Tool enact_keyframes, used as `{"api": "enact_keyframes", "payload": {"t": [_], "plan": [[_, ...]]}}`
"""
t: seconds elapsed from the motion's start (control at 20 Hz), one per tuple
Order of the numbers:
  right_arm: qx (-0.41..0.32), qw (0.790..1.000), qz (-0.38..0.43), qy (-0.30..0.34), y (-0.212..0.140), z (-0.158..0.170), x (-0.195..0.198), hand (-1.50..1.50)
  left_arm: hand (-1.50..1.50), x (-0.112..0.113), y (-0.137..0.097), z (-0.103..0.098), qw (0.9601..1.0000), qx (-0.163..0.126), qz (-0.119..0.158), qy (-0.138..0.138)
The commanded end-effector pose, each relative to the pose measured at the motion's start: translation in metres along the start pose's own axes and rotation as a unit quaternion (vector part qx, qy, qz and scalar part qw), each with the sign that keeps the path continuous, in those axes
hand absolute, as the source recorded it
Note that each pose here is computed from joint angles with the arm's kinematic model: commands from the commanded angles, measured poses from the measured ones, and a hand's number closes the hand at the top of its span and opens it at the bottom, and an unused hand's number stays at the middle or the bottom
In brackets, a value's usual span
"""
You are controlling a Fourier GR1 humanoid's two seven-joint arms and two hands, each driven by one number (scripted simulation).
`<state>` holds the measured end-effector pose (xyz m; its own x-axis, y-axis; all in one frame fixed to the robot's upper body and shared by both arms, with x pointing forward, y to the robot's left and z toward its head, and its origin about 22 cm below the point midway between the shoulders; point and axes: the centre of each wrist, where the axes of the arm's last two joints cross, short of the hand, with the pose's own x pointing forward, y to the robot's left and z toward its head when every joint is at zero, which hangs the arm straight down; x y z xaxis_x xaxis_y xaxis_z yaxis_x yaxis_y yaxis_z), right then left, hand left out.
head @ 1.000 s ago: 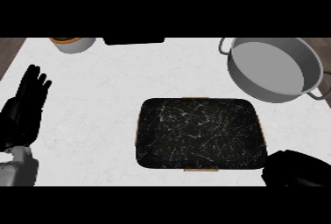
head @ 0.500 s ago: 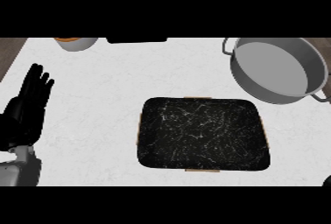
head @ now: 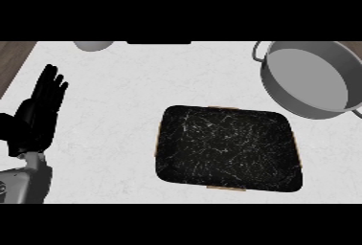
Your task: Pick the eggplant from the tray and place it in the pot
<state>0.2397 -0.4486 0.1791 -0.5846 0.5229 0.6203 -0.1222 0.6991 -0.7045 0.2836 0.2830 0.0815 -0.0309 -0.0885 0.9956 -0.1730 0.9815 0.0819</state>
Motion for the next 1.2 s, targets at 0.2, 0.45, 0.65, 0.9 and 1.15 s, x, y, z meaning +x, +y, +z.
{"api": "enact_keyframes", "payload": {"t": [0.2,0.45,0.65,0.9,1.15], "plan": [[-0.003,0.999,-0.032,0.044,-0.008,-0.046,-0.047,1.5,0.0,-0.002,-0.006,-0.014,0.9999,-0.008,0.005,-0.009],[-0.035,0.994,-0.086,0.051,0.004,-0.061,-0.08,1.5,0.0,0.001,-0.017,-0.003,0.9998,-0.014,0.001,-0.016],[-0.082,0.985,0.141,0.047,0.013,-0.073,-0.076,1.5,0.0,0.001,-0.022,0.002,0.9994,-0.031,0.005,-0.012],[-0.084,0.975,0.194,0.065,0.034,-0.093,-0.104,1.5,0.0,0.008,-0.016,-0.01,0.9993,-0.031,0.009,-0.019],[-0.065,0.975,0.2,0.077,0.054,-0.096,-0.126,1.5,0.0,-0.004,-0.026,0.001,0.9991,-0.036,0.017,-0.012]]}}
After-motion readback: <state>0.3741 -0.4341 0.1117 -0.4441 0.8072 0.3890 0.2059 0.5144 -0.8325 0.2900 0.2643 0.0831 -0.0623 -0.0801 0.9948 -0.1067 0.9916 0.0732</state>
